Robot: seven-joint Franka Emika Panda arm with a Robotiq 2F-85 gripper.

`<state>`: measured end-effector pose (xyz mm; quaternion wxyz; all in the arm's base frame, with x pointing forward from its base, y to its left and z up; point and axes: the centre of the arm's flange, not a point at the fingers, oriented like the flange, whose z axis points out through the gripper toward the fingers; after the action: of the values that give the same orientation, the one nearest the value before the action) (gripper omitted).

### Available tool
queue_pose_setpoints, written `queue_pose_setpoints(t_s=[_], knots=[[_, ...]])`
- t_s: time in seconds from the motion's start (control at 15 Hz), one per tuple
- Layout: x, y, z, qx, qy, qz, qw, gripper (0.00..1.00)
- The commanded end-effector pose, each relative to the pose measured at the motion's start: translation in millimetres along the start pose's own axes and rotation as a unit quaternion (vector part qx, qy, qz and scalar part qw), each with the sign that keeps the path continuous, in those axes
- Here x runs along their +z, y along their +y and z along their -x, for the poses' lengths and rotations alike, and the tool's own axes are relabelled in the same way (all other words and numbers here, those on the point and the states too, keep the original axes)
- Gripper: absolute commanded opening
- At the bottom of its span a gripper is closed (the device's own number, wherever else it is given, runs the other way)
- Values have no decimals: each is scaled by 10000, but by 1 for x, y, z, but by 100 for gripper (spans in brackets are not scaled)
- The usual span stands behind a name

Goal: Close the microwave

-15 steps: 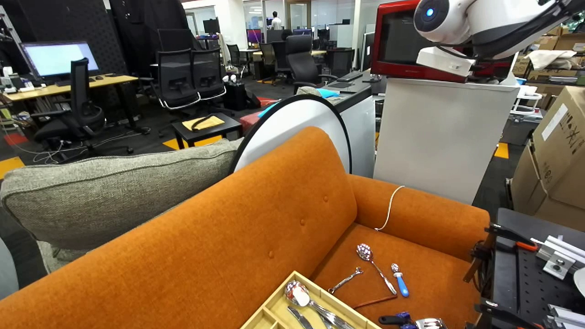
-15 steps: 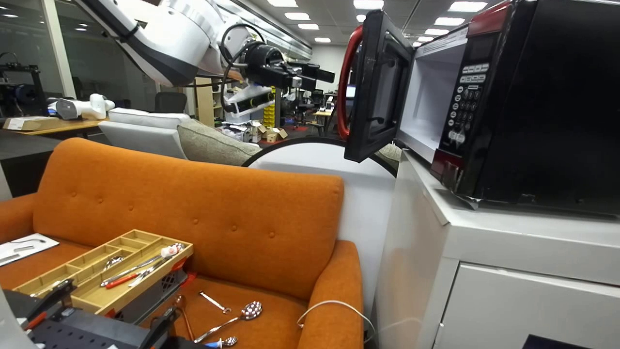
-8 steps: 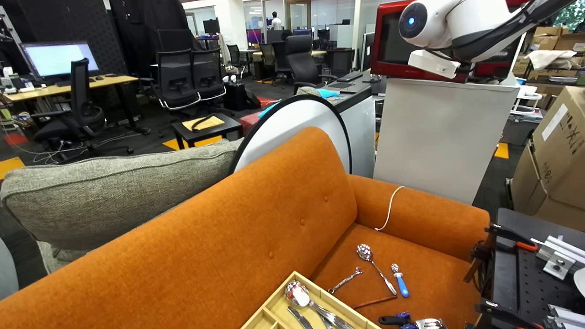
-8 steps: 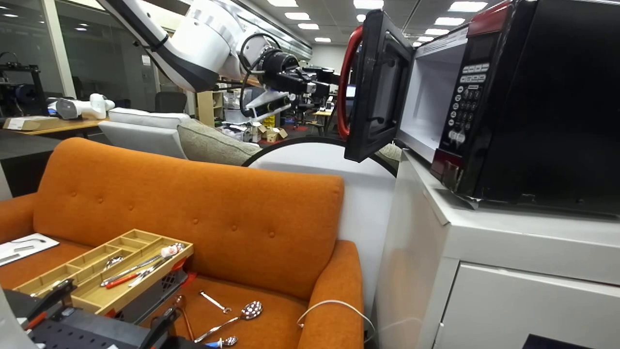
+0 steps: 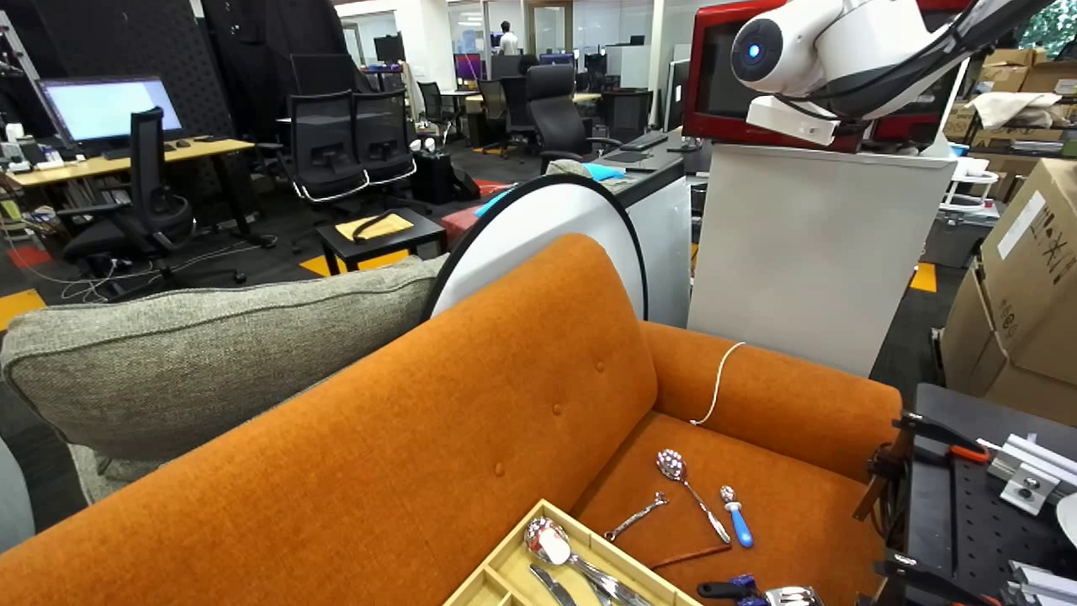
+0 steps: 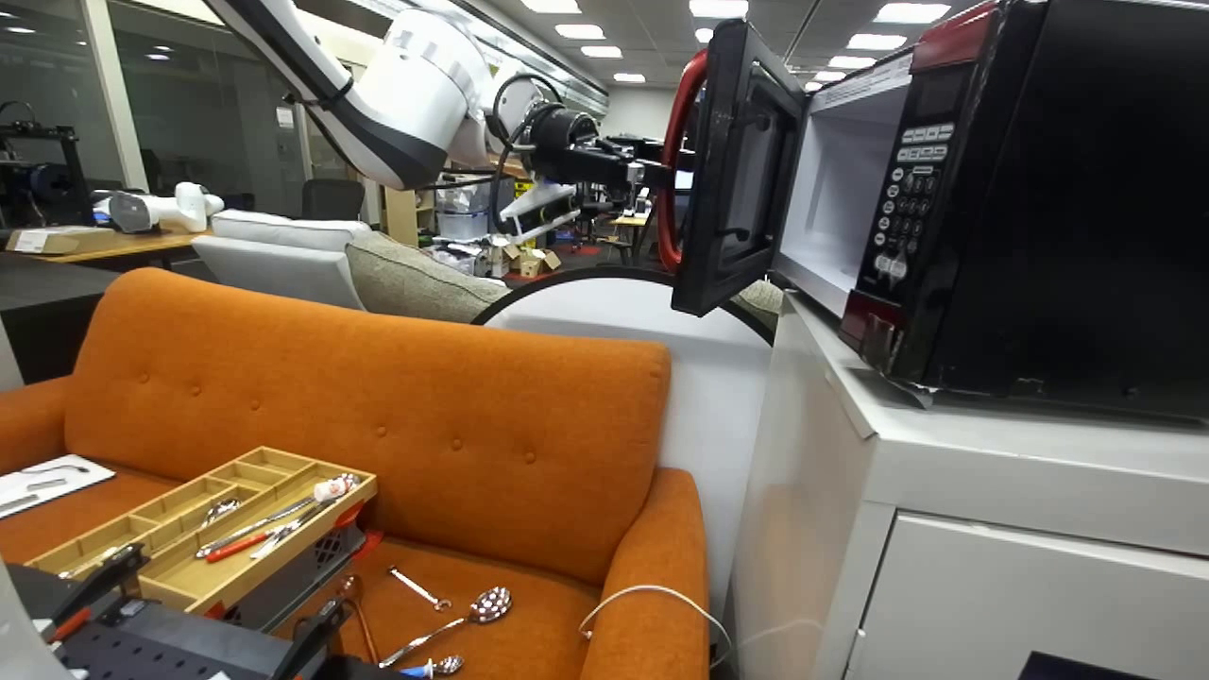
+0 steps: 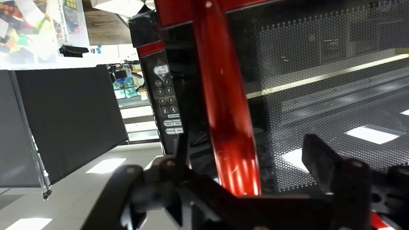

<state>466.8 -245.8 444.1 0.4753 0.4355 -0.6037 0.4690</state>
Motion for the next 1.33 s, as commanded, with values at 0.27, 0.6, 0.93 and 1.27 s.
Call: queue_pose_setpoints(t_s=[0.27, 0.6, 0.93, 1.27], knots=[[21, -3, 0, -108, 80, -120, 9998, 32], [37, 3, 0, -126, 154, 298, 9994, 8], [62, 0, -1, -32, 199, 822, 9964, 8], [101, -8, -6, 120, 158, 1424, 9896, 8]])
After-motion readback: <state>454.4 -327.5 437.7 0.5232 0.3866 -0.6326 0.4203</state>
